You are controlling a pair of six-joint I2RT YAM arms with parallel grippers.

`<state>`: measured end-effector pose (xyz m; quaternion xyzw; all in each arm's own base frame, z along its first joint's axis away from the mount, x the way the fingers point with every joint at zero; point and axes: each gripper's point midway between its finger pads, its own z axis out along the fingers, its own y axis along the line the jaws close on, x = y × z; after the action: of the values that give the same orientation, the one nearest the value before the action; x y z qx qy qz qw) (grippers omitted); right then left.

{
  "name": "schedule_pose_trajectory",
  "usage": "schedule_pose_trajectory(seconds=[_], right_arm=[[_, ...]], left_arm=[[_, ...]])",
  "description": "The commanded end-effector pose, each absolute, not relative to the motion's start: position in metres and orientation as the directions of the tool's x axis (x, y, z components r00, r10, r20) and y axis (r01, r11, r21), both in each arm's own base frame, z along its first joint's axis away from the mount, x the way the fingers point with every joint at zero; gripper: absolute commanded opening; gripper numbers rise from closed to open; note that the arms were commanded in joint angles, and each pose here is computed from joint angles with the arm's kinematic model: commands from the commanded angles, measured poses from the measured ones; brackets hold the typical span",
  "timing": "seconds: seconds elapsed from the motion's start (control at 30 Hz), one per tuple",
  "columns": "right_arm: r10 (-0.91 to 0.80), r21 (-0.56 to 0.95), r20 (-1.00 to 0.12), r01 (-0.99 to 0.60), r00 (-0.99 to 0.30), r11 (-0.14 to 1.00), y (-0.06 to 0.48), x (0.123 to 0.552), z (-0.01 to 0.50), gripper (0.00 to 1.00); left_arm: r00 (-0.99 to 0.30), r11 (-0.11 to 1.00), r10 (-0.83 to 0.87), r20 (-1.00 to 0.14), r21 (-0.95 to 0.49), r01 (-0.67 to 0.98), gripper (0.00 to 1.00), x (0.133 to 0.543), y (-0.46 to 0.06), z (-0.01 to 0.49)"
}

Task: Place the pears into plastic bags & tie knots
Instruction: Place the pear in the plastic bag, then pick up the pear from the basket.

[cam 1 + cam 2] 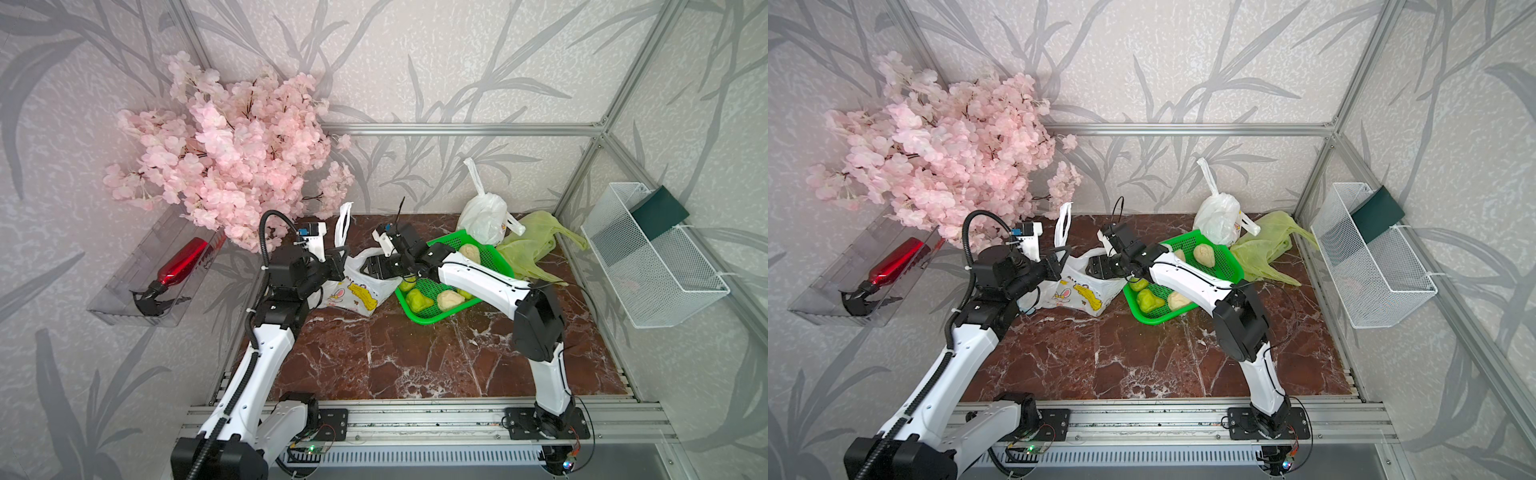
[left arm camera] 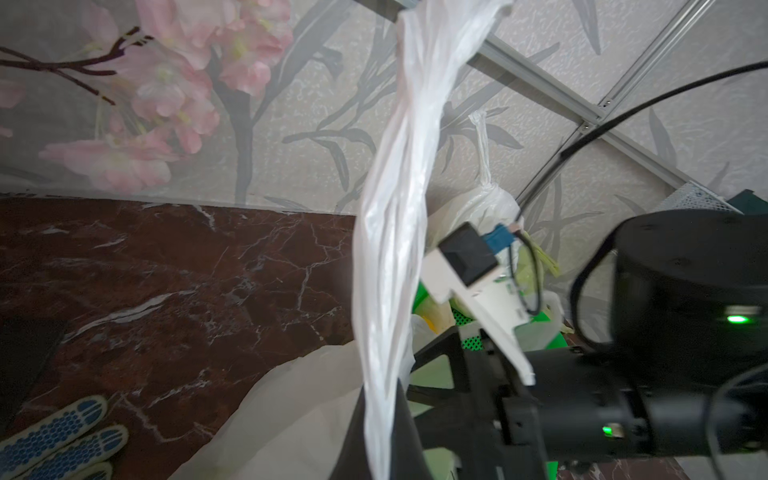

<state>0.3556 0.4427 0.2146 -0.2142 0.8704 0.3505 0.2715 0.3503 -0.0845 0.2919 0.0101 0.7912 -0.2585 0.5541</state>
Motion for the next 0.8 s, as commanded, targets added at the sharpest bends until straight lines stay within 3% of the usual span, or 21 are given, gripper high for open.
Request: schedule_pose_trajectory(seconds=[0.0,0.13,0.37,0.5,0.63,0.77], right_arm=[[-0.152,0.483,-0.731,-0.661,-0.666,0.574,0.399,0.325,0.306,0.79],[-0.118,0.48,-0.737,-0.638,-0.666,0.601,0.351,0.305,0.31,0.74],[-0.01,0.421,-0.641,-0.363,-0.767,0.831,0.254,0.312,0.217,0.5],[-0.02,0.364,-0.597,-0.294,-0.802,0.884,0.24,0.319,0.171,0.41],[-0.074,0.329,-0.591,-0.324,-0.803,0.887,0.256,0.337,0.145,0.41],[-0.164,0.258,-0.608,-0.389,-0.777,0.884,0.286,0.354,0.132,0.51]], left_arm=[[-0.389,0.934,-0.25,-0.887,-0.327,0.145,0.0,0.359,-0.054,0.285],[-0.415,0.948,-0.253,-0.874,-0.31,0.075,0.0,0.363,-0.044,0.275],[-0.383,0.954,-0.273,-0.883,-0.301,0.013,0.0,0.361,-0.031,0.282],[-0.341,0.938,-0.334,-0.879,-0.345,-0.029,0.0,0.36,-0.025,0.289],[-0.359,0.911,-0.389,-0.849,-0.412,-0.011,0.0,0.359,-0.033,0.285],[-0.376,0.904,-0.395,-0.838,-0.428,0.006,0.0,0.357,-0.038,0.282]])
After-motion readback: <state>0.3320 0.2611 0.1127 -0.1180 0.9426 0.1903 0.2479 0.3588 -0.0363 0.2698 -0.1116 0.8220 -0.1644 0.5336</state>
